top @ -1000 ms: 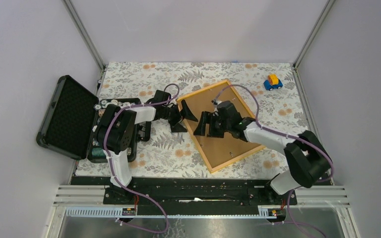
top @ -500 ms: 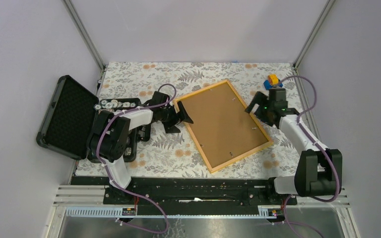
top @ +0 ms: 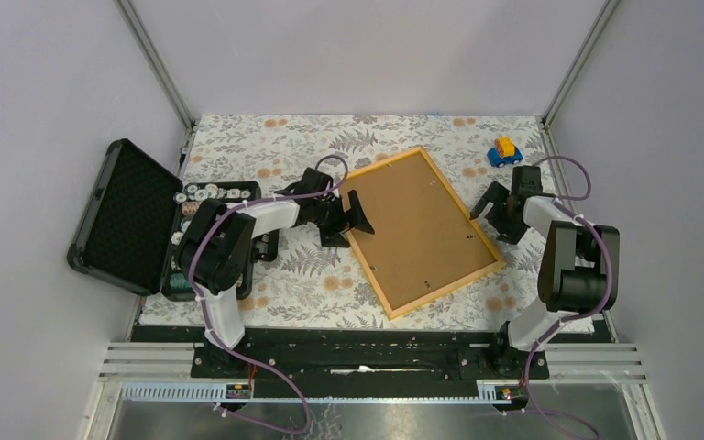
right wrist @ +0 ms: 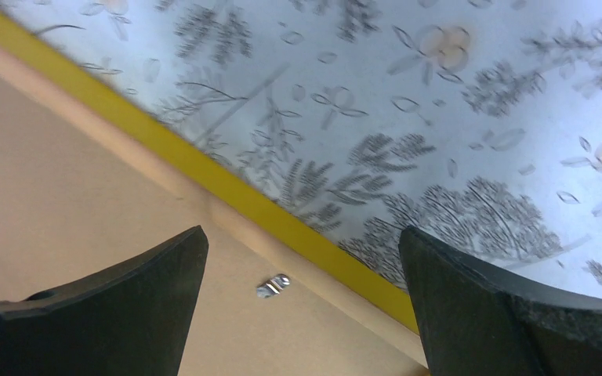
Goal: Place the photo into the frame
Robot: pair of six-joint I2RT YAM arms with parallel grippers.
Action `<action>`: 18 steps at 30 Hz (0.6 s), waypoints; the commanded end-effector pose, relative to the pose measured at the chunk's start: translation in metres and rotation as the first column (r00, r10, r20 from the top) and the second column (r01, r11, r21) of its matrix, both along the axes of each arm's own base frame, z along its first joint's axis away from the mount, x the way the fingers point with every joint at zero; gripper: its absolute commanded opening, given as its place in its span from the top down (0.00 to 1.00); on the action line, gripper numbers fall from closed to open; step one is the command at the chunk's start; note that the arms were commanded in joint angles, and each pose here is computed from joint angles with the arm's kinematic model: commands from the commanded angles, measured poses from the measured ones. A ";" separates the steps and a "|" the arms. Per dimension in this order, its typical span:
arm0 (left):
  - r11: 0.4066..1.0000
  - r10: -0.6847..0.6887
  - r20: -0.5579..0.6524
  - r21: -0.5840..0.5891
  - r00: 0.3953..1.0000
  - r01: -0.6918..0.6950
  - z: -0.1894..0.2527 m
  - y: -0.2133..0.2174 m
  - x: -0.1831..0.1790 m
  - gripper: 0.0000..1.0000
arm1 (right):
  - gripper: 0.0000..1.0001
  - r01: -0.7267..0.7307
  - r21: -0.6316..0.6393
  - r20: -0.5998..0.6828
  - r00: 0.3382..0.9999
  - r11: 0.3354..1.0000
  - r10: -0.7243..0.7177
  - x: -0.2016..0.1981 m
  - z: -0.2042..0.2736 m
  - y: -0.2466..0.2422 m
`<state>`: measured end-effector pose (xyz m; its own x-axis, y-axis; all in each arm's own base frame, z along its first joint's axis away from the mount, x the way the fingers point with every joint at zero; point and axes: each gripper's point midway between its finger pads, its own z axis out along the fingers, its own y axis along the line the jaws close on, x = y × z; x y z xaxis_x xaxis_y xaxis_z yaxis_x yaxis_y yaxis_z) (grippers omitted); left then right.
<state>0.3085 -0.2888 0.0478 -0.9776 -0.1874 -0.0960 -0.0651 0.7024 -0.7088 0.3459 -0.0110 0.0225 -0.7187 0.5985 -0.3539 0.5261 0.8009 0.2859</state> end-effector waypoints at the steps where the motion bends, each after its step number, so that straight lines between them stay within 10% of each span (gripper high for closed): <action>1: 0.998 -0.014 0.032 0.065 0.999 0.012 -0.018 0.003 0.016 0.01 | 0.00 -0.048 0.063 0.008 0.999 0.997 0.048 -0.006 -0.009 0.013; 18: 0.984 0.016 0.036 0.178 0.999 -0.022 -0.033 -0.004 0.111 0.01 | 0.00 -0.114 0.451 0.152 0.987 0.885 0.050 -0.118 -0.010 0.097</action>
